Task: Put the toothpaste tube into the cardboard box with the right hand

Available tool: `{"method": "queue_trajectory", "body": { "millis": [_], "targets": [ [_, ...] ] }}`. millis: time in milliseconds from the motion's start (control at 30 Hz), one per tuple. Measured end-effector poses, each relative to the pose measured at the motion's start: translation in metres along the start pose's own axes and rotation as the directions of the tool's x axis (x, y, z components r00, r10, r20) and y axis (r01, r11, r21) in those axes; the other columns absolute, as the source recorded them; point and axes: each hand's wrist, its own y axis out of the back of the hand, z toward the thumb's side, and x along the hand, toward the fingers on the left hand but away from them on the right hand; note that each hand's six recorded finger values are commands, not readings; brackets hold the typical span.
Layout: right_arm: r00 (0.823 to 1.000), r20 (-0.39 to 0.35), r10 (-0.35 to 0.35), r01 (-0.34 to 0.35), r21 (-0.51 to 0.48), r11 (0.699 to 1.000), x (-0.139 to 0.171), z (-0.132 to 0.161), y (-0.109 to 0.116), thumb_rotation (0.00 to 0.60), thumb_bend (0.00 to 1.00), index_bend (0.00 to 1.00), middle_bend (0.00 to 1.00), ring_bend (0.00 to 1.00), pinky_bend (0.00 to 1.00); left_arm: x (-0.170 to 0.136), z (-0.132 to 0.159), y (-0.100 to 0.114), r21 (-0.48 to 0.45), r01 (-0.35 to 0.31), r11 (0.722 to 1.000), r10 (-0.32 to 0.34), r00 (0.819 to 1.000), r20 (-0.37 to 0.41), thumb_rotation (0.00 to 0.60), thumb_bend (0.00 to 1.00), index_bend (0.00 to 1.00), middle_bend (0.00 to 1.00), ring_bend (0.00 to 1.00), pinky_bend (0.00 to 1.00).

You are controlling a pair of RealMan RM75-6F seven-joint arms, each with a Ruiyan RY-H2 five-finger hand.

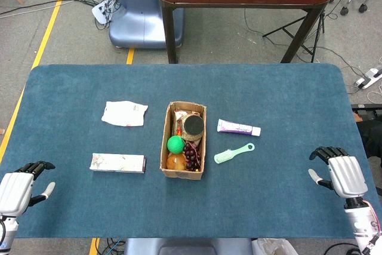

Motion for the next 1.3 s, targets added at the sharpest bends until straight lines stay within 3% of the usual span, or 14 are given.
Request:
{"method": "queue_trajectory", "body": {
  "millis": [200,567,767,1000,1300],
  "targets": [
    [1.0,-0.011,0.022,-0.022,0.003,1.0,0.001,0.003,-0.004,0.6,0.23,0.49,0.43,0.37,0.39,-0.001,0.001,0.001,-0.004,-0.006,1.0,0.006,1.0,0.005,0.6,0.28,0.38,0.41,0.4,0.57],
    [1.0,0.019,0.016,-0.016,0.027,1.0,-0.018,0.003,-0.006,0.6,0.03,0.45,0.32,0.29,0.39,0.0,-0.003,0.003,-0.019,-0.001,1.0,0.001,1.0,-0.011,0.6,0.28,0.38,0.41,0.4,0.57],
    [0.998,0.025,0.059,-0.06,0.027,0.998,-0.048,0.012,-0.01,0.6,0.01,0.41,0.24,0.22,0.31,-0.003,0.0,0.005,-0.017,0.001,1.0,-0.001,1.0,-0.002,0.6,0.28,0.38,0.4,0.4,0.57],
    [0.993,0.052,0.102,-0.101,-0.018,0.995,-0.102,0.023,-0.017,0.6,0.01,0.41,0.24,0.21,0.31,-0.006,0.003,0.009,-0.023,-0.004,1.0,0.004,1.0,0.004,0.6,0.28,0.38,0.41,0.4,0.57],
    [0.978,0.093,0.185,-0.187,0.018,0.982,-0.155,0.042,-0.039,0.6,0.03,0.41,0.24,0.21,0.31,-0.008,0.003,0.016,-0.038,-0.02,0.999,0.021,1.0,0.005,0.6,0.28,0.38,0.41,0.4,0.57]
  ]
}}
